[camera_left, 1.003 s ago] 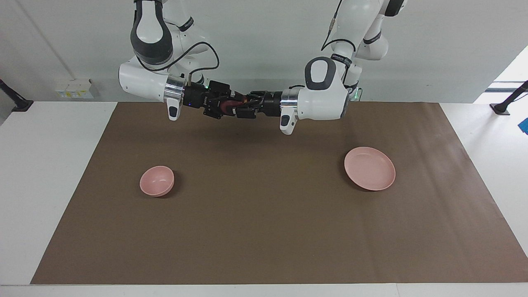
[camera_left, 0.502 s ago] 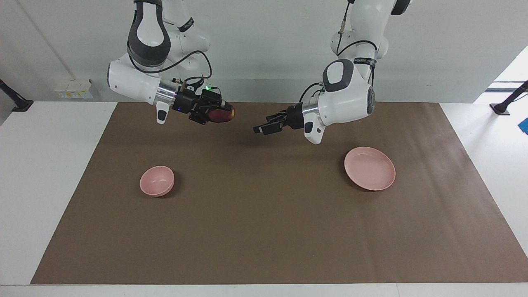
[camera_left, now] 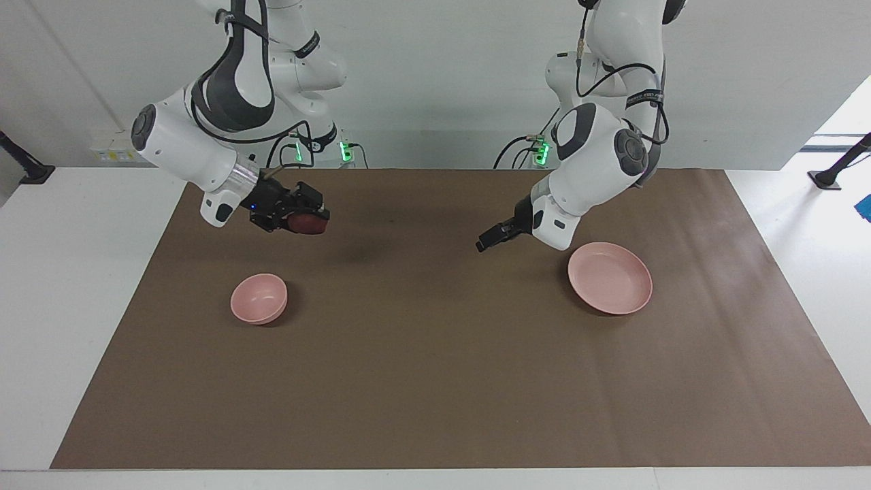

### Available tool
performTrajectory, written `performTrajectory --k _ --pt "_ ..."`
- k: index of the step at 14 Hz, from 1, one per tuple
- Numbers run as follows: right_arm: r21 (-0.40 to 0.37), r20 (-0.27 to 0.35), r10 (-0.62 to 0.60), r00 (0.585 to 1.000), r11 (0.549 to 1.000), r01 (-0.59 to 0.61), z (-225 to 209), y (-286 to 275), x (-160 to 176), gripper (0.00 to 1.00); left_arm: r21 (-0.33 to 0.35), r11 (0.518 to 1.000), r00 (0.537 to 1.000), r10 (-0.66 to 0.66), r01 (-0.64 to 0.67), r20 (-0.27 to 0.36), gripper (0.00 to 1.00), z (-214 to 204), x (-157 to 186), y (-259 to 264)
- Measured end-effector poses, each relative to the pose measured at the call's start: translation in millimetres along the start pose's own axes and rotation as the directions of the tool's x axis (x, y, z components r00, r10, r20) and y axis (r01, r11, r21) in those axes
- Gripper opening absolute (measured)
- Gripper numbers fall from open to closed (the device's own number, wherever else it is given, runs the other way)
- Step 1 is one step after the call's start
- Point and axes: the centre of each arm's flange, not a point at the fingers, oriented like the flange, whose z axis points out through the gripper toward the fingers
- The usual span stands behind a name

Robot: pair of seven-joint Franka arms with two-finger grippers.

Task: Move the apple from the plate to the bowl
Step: 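Open the left gripper and withdraw while the right gripper carries the apple, then lower the apple into the pink cup with the right gripper while the left gripper retracts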

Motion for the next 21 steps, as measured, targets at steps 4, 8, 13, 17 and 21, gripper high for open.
performTrajectory --k 4,8,13,17,21 --pt "-0.235 0.001 -0.066 0.998 0.970 0.065 -9.1 20.7 26.4 0.87 0.156 0.943 0.955 0.296 -0.293 0.005 1.00 -21.5 29.1 -46.2" --pt "-0.458 -0.004 -0.170 0.985 0.876 0.149 -2.7 35.0 49.4 0.87 0.330 0.811 0.866 0.498 -0.483 0.044 1.00 -67.6 33.0 -79.6" --pt "-0.599 0.081 -0.237 0.968 0.765 0.237 28.6 58.9 68.9 0.87 0.390 0.754 0.832 0.551 -0.528 0.061 1.00 -135.0 19.2 -105.9" --pt "-0.605 0.093 -0.220 0.971 0.762 0.230 43.6 61.8 72.6 0.87 0.394 0.777 0.852 0.524 -0.491 0.029 1.00 -209.0 1.2 -112.6" --pt "-0.608 0.075 -0.209 0.975 0.765 0.211 68.7 53.9 81.9 0.87 0.387 0.814 0.884 0.468 -0.434 0.004 1.00 -226.5 18.2 -143.0"
